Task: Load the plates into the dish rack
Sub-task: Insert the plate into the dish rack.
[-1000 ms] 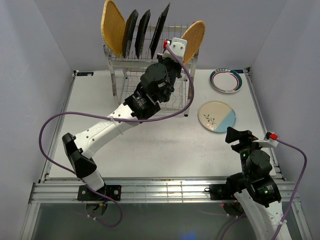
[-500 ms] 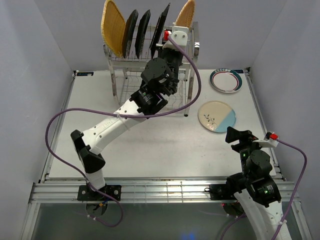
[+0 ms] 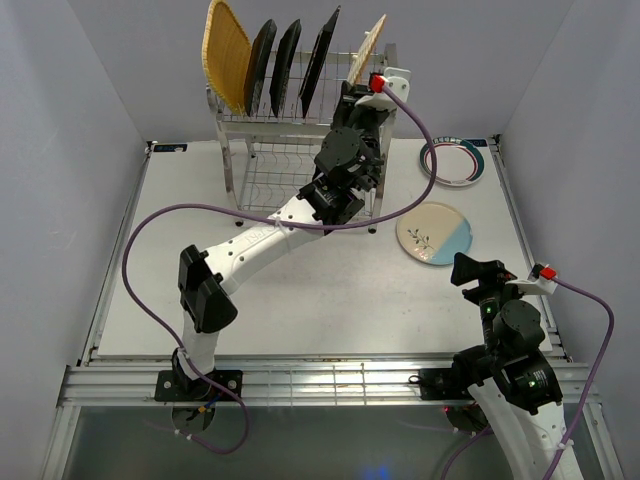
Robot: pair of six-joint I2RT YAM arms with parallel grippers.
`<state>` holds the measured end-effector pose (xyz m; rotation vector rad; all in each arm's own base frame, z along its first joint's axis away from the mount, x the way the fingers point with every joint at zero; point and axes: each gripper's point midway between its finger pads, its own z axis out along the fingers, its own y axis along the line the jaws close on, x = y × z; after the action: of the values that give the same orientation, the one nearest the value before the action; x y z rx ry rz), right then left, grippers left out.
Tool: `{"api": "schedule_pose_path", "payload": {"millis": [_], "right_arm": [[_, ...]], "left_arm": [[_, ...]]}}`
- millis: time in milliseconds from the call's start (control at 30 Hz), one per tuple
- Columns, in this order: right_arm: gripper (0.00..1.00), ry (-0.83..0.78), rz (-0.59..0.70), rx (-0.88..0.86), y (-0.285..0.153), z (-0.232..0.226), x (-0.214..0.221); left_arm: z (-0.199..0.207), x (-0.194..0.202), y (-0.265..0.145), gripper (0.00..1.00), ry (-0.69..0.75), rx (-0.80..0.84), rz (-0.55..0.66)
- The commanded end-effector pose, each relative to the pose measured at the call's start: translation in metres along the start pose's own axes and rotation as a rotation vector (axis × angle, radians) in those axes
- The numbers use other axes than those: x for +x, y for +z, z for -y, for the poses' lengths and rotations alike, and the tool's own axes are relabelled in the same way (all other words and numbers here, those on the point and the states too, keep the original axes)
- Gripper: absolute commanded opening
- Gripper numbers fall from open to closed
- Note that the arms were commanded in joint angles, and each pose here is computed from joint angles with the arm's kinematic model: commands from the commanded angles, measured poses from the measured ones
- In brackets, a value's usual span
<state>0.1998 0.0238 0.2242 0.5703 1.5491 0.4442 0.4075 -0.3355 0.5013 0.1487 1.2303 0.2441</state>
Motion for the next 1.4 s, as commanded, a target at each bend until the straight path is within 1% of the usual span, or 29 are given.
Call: {"api": "schedule_pose_path", "payload": {"millis": [0,100,333,500,700,967,1100,1233,1267,1300,1367], "right_arm": [[0.77,0.043,0.092,-0.066,-0.009,-0.010,-0.021],[0.77,0.044,0.092,-0.068,-0.010,-0.010,-0.022],[0.77,0.043,0.091,-0.067,-0.009,-0.010,-0.022],[0.77,0.044,0.094,-0.069,-0.010,-0.011,-0.022],[0.77,0.045,0.094,-0.071,-0.010,-0.012,-0.023],[0.77,0.045,0.093,-0.072,-0.010,-0.012,-0.023],[0.77,0.043,0.090,-0.068,-0.009,-0.011,-0.021],[0.77,0.045,0.091,-0.069,-0.009,-0.011,-0.022],[0.77,0.044,0.092,-0.069,-0.009,-0.011,-0.022],[0.77,0.044,0.092,-0.069,-0.009,-0.011,-0.022],[0.77,0.043,0.090,-0.068,-0.009,-0.011,-0.021]], "left_arm": [[-0.048,-0.048,0.004,0.00,-0.089,-0.091,0.089],[-0.050,-0.040,0.011,0.00,-0.056,-0.119,0.072],[-0.058,-0.029,0.024,0.00,-0.029,-0.157,0.058],[-0.057,-0.013,0.036,0.00,0.018,-0.189,0.032],[-0.047,0.008,0.046,0.00,0.059,-0.160,0.003],[-0.048,0.029,0.060,0.00,0.083,-0.152,-0.041],[-0.040,0.042,0.062,0.00,0.109,-0.131,-0.077],[-0.031,0.053,0.062,0.00,0.096,-0.086,-0.114],[-0.032,0.049,0.063,0.00,0.043,-0.082,-0.111],[-0.029,0.054,0.062,0.00,0.051,-0.055,-0.140],[-0.028,0.050,0.063,0.00,0.001,-0.032,-0.140]]}}
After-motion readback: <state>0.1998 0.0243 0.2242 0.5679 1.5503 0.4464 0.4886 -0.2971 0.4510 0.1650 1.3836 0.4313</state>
